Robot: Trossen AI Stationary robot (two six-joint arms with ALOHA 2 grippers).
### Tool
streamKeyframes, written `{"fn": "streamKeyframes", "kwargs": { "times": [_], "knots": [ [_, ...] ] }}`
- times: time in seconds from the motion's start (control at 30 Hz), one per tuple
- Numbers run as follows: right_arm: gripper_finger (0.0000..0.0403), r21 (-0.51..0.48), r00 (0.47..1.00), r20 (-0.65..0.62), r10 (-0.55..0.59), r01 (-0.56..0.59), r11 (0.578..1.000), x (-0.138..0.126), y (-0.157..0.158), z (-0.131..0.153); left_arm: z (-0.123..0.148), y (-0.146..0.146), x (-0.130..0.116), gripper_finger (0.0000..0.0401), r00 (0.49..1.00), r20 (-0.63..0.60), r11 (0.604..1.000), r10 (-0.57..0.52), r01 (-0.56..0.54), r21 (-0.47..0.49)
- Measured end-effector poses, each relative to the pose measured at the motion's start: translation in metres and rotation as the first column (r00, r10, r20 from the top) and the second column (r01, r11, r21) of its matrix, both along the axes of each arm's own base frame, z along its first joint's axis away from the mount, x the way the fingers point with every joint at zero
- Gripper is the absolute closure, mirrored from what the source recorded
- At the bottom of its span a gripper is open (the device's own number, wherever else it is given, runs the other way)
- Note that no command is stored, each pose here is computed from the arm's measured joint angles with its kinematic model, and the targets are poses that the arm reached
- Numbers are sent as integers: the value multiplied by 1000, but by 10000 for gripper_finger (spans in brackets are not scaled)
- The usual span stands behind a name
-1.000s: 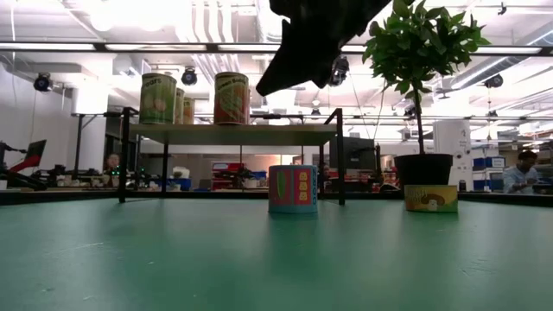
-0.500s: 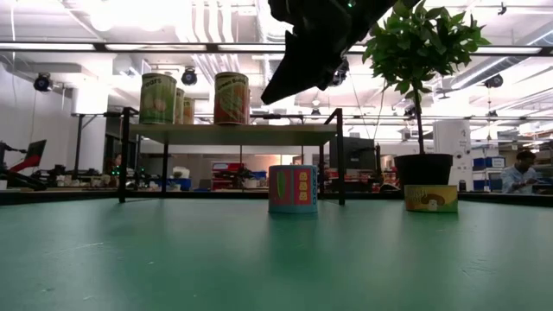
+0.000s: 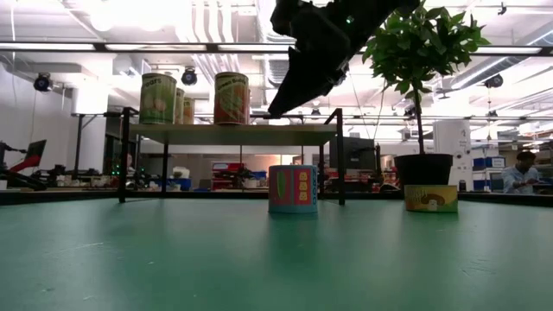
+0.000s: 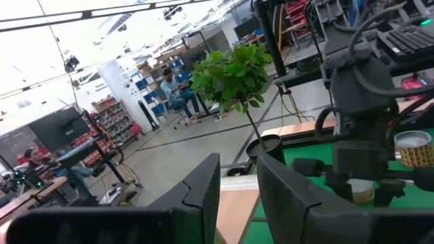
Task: Pick and place cans onto a shelf
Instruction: Put the blue small corn can on the shelf
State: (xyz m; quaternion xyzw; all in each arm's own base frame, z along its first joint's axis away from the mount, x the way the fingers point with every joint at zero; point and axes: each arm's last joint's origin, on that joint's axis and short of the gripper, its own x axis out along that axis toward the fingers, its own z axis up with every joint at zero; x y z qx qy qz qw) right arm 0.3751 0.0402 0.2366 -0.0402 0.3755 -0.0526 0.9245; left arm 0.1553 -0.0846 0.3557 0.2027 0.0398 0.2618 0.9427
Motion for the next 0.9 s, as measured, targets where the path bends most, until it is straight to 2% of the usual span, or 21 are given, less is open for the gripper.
{"fn": "streamKeyframes", "kwargs": {
  "times": [0.27, 0.47, 0.6, 0.7, 0.9],
  "knots": [
    [159, -5, 998, -59, -4, 3, 1000, -4, -3, -6, -2, -3, 4, 320, 1000, -13, 1000, 0, 0, 10],
    [72, -26, 993, -116, 10, -13, 1000, -11, -5, -21, -2, -3, 4, 320, 1000, -13, 1000, 0, 0, 10],
    [43, -5, 990, -141, -14, 14, 1000, -16, -9, -32, -2, -3, 4, 320, 1000, -13, 1000, 0, 0, 10],
    [38, 1, 986, -164, -32, 32, 999, -21, -12, -42, -2, -3, 4, 320, 1000, -13, 1000, 0, 0, 10],
    [38, 26, 992, -117, -56, 59, 998, -26, -20, -60, -2, -3, 4, 320, 1000, -13, 1000, 0, 0, 10]
  ]
}}
